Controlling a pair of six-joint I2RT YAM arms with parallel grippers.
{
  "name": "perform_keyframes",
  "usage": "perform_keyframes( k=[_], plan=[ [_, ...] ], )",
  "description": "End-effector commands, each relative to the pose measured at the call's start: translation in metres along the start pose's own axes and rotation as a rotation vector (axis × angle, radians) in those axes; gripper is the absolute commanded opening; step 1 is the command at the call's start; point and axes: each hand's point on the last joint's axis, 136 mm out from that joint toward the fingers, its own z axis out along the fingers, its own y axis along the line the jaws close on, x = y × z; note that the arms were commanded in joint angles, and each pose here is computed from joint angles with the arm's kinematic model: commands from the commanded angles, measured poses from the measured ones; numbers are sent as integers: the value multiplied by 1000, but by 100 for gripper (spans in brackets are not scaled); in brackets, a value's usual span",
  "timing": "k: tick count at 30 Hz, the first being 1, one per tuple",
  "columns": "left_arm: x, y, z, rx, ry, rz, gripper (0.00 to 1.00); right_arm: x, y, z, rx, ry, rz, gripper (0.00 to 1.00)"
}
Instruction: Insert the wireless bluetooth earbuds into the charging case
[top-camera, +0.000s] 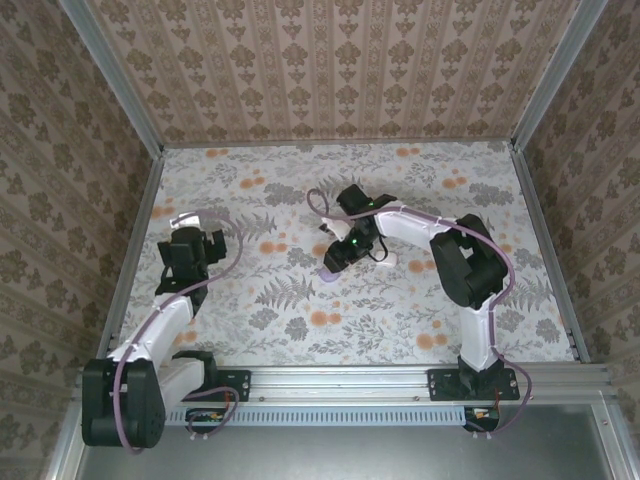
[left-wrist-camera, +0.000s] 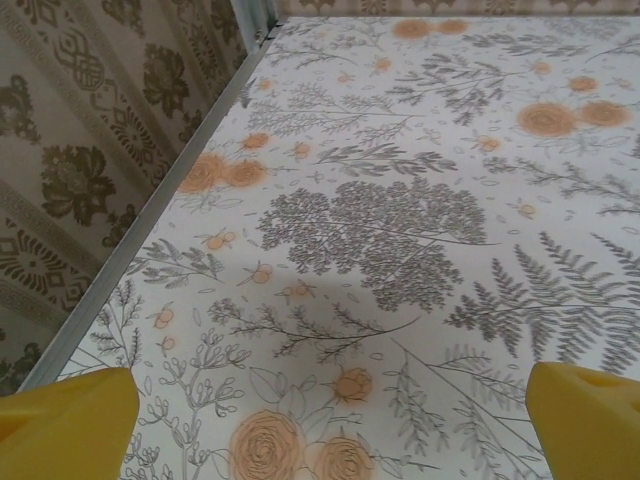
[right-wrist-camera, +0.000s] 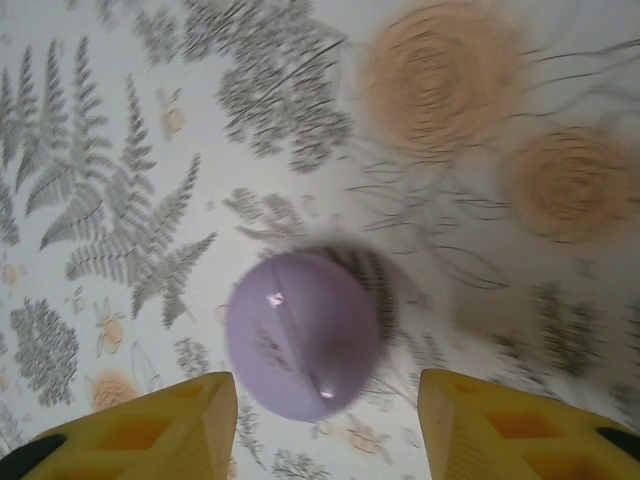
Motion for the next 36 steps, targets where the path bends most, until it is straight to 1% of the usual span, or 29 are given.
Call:
perform_keyframes(
  k=[1,2,4,5,6,8,9,10,11,12,14,15,16,17,18,19,20,21,22,25,27,28,29,30,31,32,33,35,36],
  plan=[
    [-2,5,6,-17,-44,18,100,-26,-23,-54,147,-172,4,54],
    [-2,5,8,-17,-54,27,100,-28,-31,-69,188,-222,6,58],
    [-2,4,11,-19,-70,37,100,-32,-52,-98,285,-336,14,73],
    [-2,4,13,-21,-79,40,100,-30,-63,-112,343,-389,22,98],
    [-2,4,15,-22,-91,42,100,-27,-76,-127,415,-442,28,100],
    [0,4,22,-30,-117,52,100,-17,-99,-155,571,-523,18,100],
    [-3,6,26,-42,-155,52,100,-9,-112,-167,652,-563,22,100],
    [-4,5,29,-38,-159,50,100,-2,-122,-179,709,-603,33,100],
    [-10,1,29,-16,-198,45,100,6,-133,-192,750,-647,52,100],
    [-9,1,31,-13,-209,17,100,16,-142,-201,780,-695,73,100],
    [-10,-10,31,44,-276,-15,100,35,-159,-211,830,-782,108,100],
    [-3,-13,38,52,-289,-5,100,46,-167,-211,855,-814,118,100],
    [5,-25,43,112,-292,23,100,55,-172,-210,872,-838,123,100],
    [5,-28,50,82,-292,61,100,63,-178,-211,887,-880,135,100],
    [11,-30,56,72,-212,68,100,71,-184,-210,884,-875,185,100],
    [11,-30,61,74,-160,61,100,73,-185,-208,865,-888,198,100],
    [3,-27,69,56,-161,58,100,74,-186,-207,844,-913,209,100],
    [6,-27,68,70,-160,45,100,74,-185,-206,823,-976,219,100],
    [7,-25,69,70,-145,37,100,72,-183,-204,811,-1014,194,100],
    [6,-28,69,82,-152,46,100,76,-184,-184,799,-1012,157,100],
    [4,-33,69,108,-157,61,100,86,-190,-180,827,-1040,184,100],
    [5,-33,69,109,-152,62,100,86,-189,-174,814,-1042,159,100],
    [5,-33,69,110,-152,61,100,84,-186,-171,806,-1084,122,100],
    [5,-33,69,110,-152,63,100,85,-185,-175,820,-1106,121,100],
    [5,-33,69,110,-153,62,100,83,-186,-172,801,-1062,130,100],
    [5,-34,69,111,-153,63,100,84,-194,-169,787,-1016,172,100],
    [6,-33,69,111,-152,64,100,79,-205,-172,798,-1020,214,100],
    [5,-34,68,113,-154,63,100,89,-224,-179,831,-988,338,100],
    [5,-34,69,112,-152,63,100,89,-223,-179,835,-1005,328,100]
  ],
)
